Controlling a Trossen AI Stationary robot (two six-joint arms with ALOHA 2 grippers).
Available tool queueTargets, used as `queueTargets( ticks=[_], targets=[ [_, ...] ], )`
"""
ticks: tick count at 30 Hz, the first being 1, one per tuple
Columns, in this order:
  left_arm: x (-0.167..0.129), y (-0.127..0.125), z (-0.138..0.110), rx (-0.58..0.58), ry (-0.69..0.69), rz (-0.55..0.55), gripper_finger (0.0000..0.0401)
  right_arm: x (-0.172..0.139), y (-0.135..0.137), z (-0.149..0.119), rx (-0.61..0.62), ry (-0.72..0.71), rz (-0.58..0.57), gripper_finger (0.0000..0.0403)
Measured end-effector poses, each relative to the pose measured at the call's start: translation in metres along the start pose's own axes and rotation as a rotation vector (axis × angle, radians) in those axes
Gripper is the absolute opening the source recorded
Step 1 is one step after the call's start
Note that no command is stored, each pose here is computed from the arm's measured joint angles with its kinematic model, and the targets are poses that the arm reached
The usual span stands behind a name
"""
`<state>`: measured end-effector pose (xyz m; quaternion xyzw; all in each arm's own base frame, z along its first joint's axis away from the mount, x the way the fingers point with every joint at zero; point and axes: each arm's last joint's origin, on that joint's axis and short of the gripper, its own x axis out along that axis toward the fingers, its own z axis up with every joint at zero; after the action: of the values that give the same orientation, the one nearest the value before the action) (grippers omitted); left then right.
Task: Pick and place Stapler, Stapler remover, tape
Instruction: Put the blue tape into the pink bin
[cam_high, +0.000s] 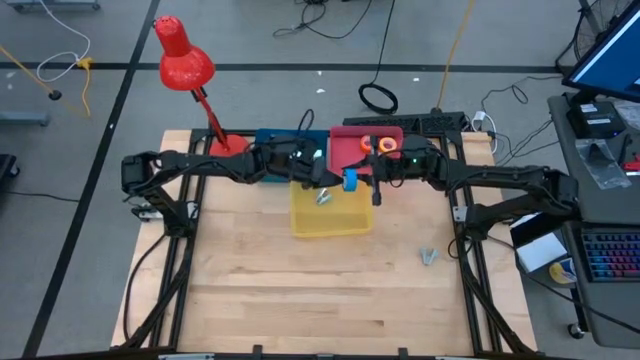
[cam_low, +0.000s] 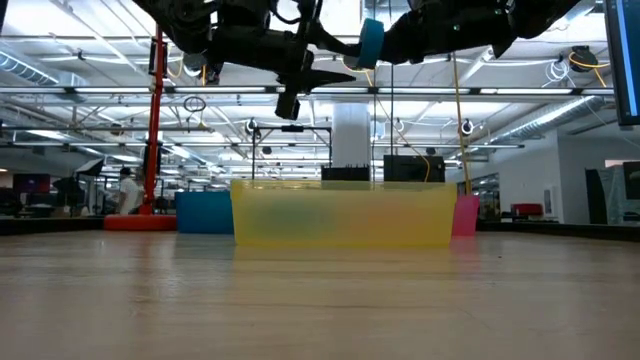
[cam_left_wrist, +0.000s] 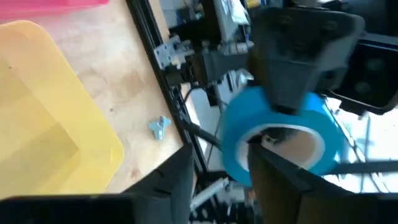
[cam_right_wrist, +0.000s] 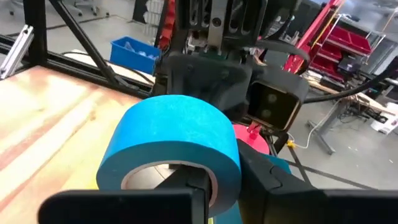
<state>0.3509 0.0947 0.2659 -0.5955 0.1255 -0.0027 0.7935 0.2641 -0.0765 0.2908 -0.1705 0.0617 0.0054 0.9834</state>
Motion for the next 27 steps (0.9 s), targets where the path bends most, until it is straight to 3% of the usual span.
queueTargets(
  ticks=[6,13,19,25,27],
  targets=[
    [-0.006,0.008,0.006,0.029,0.08,0.018,0.0191,-0.004,-0.01,-0.008,-0.039,0.115,-0.17,0.0034],
    [-0.002,0.018,-0.009,0.016,0.097,0.169,0.0185,-0.007,-0.046,-0.041,-0.056,0.296,-0.351,0.0034],
    [0.004,0.011,-0.026,0.184,-0.026,0.27,0.017,0.016,-0.075,-0.067,-0.002,0.54,-0.296,0.0034],
    [0.006,0.004,-0.044,0.277,-0.142,0.392,0.017,0.049,-0.104,-0.086,0.016,0.754,-0.195,0.0034],
    [0.001,0.002,-0.054,0.294,-0.168,0.479,0.017,0.056,-0.113,-0.094,0.033,0.823,-0.192,0.0034]
  ],
)
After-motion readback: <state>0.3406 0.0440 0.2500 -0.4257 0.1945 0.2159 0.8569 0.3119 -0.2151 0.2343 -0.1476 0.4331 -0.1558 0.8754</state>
